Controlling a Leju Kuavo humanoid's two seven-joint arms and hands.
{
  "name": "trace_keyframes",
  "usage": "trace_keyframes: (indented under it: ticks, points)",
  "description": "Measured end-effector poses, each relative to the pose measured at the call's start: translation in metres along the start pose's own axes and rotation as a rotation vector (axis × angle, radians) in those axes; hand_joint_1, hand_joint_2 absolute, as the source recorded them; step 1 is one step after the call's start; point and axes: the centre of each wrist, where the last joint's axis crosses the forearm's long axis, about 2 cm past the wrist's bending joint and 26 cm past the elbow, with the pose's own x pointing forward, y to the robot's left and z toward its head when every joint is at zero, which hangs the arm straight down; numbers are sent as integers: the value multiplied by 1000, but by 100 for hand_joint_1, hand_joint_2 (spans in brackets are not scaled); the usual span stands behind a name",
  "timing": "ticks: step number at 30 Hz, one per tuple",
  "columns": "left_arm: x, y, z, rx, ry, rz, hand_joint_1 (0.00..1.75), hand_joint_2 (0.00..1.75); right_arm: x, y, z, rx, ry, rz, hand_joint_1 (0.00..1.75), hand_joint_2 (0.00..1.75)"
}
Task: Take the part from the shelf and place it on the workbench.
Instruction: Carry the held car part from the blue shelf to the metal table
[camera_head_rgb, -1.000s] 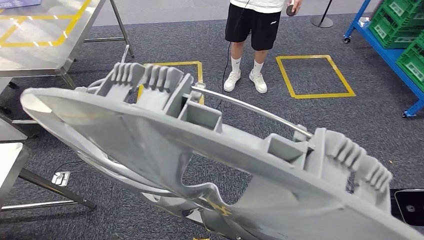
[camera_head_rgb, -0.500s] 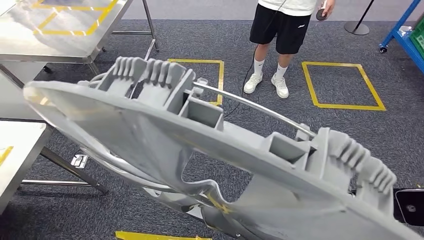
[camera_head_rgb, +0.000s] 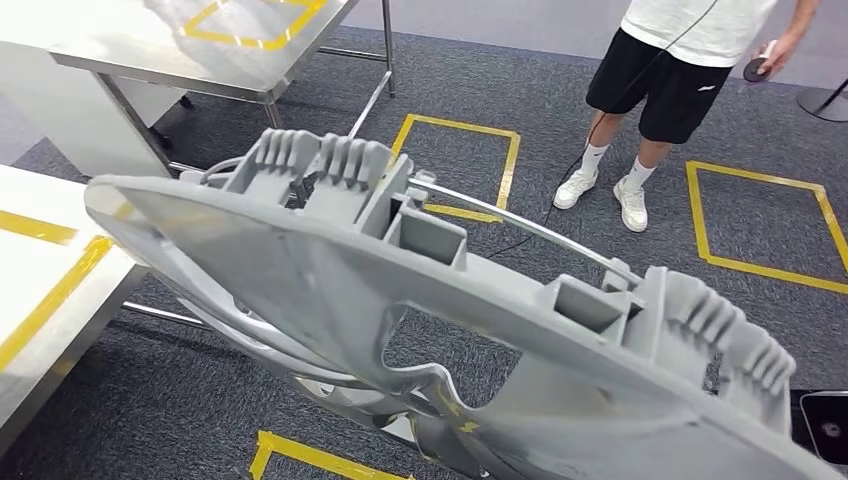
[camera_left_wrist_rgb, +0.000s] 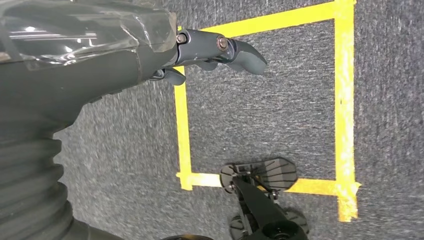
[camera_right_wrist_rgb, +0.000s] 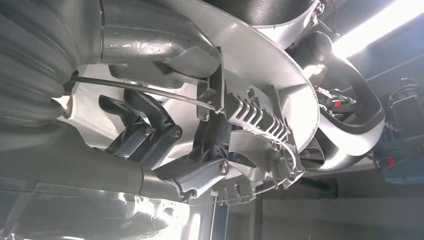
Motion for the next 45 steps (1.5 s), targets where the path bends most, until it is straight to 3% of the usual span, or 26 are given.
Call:
trace_keyframes:
  ticks: [45]
  points:
    - [4, 0, -3, -3, -1, -10, 0, 175, -1, -1, -2, -3, 8, 10, 175, 175]
